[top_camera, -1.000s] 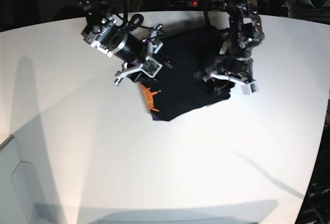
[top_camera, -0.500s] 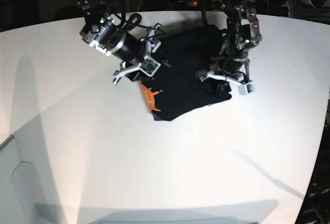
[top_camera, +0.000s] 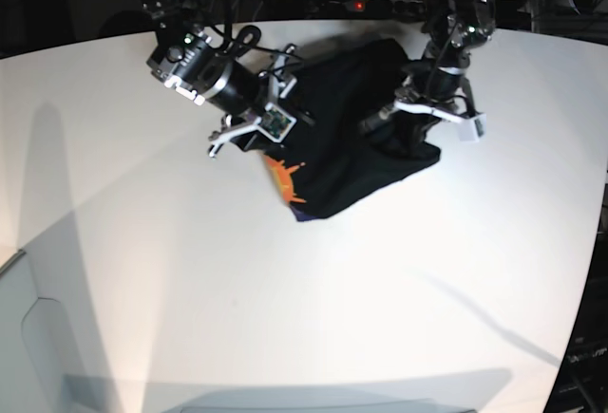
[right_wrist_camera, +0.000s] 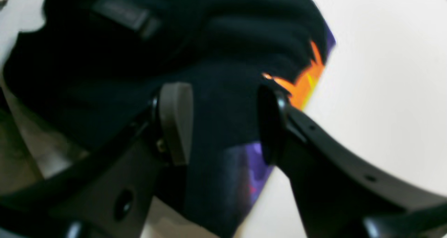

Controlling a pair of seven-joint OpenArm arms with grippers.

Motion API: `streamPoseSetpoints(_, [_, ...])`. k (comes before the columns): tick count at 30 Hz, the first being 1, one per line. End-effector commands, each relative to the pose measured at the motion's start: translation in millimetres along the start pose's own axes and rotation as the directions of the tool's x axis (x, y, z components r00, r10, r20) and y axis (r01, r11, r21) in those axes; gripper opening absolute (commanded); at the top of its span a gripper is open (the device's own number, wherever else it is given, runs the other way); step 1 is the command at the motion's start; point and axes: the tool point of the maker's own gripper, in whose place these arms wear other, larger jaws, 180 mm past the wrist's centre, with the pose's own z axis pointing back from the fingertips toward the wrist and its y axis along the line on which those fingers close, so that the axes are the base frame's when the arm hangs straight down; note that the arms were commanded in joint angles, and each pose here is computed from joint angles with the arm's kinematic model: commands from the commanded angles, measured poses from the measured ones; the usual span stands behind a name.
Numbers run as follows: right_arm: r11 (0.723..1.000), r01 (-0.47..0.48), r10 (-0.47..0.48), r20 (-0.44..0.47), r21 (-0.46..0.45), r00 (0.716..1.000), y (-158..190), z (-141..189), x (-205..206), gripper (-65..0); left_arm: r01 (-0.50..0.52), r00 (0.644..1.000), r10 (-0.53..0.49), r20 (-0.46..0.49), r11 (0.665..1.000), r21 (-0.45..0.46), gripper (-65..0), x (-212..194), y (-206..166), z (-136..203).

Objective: Fold the T-shirt properly

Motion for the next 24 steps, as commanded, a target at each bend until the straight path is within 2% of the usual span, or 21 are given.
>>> streamPoseSetpoints(1, [1.0,-0.008,0.008,0.051,0.003,0.999,-0.4,1.5,13.9,-34.5,0.004,0.999,-0.004,0.042,1.0,0.008,-65.0,10.5,5.4,1.1])
streamPoseSetpoints(6, [1.0,-0.006,0.006,0.054,0.005,0.999,0.4,1.1,14.9,-34.5,-0.036,0.999,0.034,0.024,0.997,0.073,-65.0,5.9,34.7,-11.6])
streamPoseSetpoints(17, [1.0,-0.005,0.005,0.053,0.004,0.999,0.0,1.0,14.2,-34.5,-0.07,0.996,0.075,-0.041,0.991,0.111,-65.0,-19.4,51.4,-18.4])
streamPoseSetpoints(24, [1.0,-0.017,0.017,0.067,0.001,0.998,-2.9,-0.7,20.7,-34.5,-0.09,0.995,0.092,-0.024,0.993,0.081,-53.8,-14.4,42.4,-2.0])
